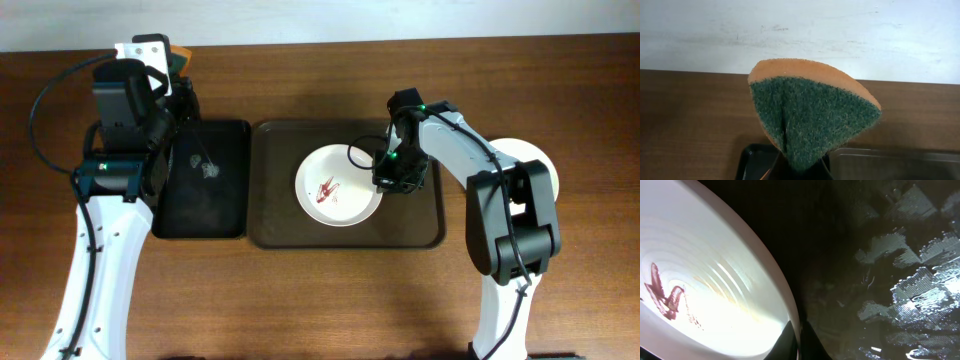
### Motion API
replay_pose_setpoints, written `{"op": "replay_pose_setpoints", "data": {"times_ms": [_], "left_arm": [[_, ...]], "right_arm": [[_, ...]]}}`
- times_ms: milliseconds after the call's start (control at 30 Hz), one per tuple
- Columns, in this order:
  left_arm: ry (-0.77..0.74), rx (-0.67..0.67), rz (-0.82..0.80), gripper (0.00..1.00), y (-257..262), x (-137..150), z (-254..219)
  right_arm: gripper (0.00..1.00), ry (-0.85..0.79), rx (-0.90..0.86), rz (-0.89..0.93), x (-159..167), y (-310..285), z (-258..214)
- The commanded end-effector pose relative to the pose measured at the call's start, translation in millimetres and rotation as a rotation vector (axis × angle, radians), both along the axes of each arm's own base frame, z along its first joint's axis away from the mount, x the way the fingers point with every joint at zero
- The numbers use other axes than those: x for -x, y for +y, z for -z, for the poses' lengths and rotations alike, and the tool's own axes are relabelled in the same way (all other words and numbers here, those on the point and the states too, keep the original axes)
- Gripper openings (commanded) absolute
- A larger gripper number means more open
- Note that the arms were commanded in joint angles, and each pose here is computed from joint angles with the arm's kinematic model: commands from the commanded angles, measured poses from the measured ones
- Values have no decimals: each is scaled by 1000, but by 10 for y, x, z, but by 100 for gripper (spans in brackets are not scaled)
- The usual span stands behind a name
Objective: Clean dirty plates on tray and stack at the side
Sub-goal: 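Carry the sponge with the left gripper toward the sauce plate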
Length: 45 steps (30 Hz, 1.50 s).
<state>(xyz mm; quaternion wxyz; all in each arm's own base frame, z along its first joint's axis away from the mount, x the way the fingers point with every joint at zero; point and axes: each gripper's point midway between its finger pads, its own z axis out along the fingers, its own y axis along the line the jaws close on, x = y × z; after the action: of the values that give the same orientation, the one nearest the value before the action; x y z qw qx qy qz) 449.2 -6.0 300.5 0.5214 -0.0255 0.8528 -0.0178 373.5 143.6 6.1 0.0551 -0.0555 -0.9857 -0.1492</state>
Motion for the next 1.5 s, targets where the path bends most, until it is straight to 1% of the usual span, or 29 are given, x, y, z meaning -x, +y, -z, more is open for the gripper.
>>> {"op": "replay_pose_setpoints", "data": {"times_ms": [0, 100, 200, 300, 367, 433, 600, 733, 933, 1000, 1167, 1333, 1400, 1467], "left_arm": [[-43, -21, -2, 0, 25, 44, -204], [-7, -21, -2, 0, 25, 69, -117], [93, -23, -1, 0, 25, 92, 166], [235, -25, 1, 0, 25, 128, 573], [396, -20, -2, 0, 25, 199, 1032], [512, -13, 0, 0, 14, 264, 1362], [711, 24, 37, 0, -75, 384, 1960], [795, 56, 62, 0, -144, 450, 2220], [815, 66, 69, 0, -163, 487, 2247], [826, 92, 91, 0, -219, 517, 2249], [820, 219, 195, 0, -487, 528, 2193], [810, 453, 381, 0, -962, 596, 1996], [830, 497, 359, 0, -1055, 615, 1982], [835, 506, 368, 0, -1194, 615, 1986]], "right_arm": [[4, 6, 42, 0, 54, -36, 21], [4, 5, 42, 0, 54, -36, 21], [4, 5, 42, 0, 54, -36, 21], [4, 6, 42, 0, 55, -36, 21], [4, 7, 42, 0, 57, -36, 21], [4, 9, 43, -1, 62, -38, 21], [4, 10, 43, -1, 64, -38, 21], [4, 11, 43, -1, 67, -39, 21], [4, 12, 43, -1, 69, -39, 21], [4, 12, 43, -1, 70, -37, 21], [4, 18, 44, -1, 85, -41, 20], [4, 21, 40, -1, 90, -34, 18], [4, 24, 12, 1, 90, 13, 4], [4, 18, -7, -1, 80, 68, -5]]}}
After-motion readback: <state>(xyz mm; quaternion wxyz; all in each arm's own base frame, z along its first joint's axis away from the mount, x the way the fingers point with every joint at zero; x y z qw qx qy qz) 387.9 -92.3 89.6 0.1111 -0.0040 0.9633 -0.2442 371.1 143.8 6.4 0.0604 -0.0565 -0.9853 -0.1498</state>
